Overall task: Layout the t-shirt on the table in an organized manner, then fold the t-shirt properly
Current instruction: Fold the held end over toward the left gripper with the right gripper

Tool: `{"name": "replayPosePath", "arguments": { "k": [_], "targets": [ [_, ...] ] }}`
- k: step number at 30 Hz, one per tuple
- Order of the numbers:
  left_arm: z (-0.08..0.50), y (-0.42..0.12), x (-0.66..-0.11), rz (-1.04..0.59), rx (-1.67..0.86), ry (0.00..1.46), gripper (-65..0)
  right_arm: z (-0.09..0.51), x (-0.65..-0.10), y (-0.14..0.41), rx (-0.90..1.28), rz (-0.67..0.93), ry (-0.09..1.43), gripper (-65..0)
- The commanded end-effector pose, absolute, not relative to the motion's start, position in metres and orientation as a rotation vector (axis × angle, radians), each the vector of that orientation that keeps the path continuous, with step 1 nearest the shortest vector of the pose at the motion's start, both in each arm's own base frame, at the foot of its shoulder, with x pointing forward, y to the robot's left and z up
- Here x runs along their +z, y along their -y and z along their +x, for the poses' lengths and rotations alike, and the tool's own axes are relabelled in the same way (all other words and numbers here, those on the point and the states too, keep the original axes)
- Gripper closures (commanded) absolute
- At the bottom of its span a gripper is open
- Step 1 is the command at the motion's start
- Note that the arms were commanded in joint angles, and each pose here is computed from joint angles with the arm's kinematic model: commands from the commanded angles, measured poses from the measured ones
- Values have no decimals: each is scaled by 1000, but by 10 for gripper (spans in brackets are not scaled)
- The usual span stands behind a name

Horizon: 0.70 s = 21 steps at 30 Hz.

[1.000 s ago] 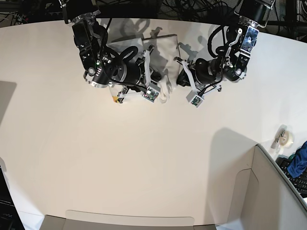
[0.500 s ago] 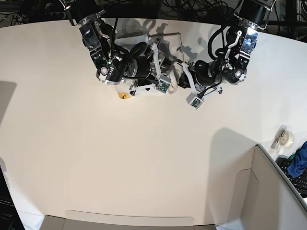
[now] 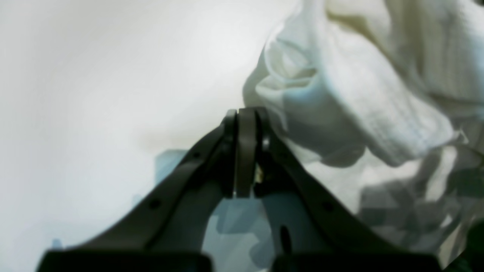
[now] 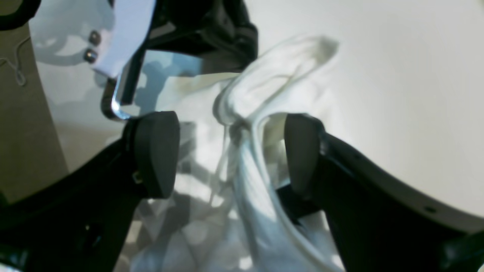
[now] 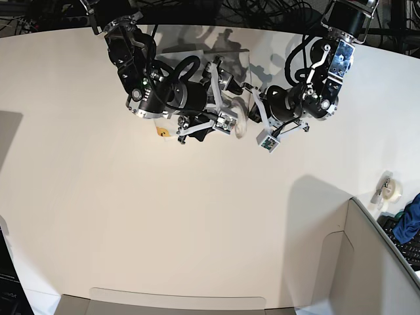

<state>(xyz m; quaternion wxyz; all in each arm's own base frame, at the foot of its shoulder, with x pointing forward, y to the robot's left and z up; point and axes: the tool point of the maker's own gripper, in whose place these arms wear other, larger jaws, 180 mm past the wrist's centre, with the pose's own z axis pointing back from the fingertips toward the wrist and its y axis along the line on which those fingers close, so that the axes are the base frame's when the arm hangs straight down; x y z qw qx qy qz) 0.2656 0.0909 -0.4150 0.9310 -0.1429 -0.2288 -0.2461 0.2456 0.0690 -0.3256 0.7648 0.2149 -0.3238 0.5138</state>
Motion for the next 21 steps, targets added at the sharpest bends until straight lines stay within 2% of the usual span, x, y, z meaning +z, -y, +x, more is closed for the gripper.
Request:
{"name": "replayPosePath", "arguments": {
  "k": [1,11,13,14,17,21],
  "targets": [
    [268,-101,-415,-248,-507,459,-1,249,-302,-84,1119,523,789,-433],
    [267,-101,-417,-248,-506,456,-1,264,-251,-111,1105,568,950,-423],
    [266,-101,-418,-248,-505,453,-1,280,-244,-99,1062,542,979,-348],
    [266,-101,-418,-248,-505,453,-1,289,-242,-90,1023,527,993,-280],
    [264,-101,-419,-250,-506,449,-1,320,-240,-42,856,452,1026,0],
    [264,-101,-419,-250,-506,449,-1,339,-250,23,710,339,1016,0]
  ]
}}
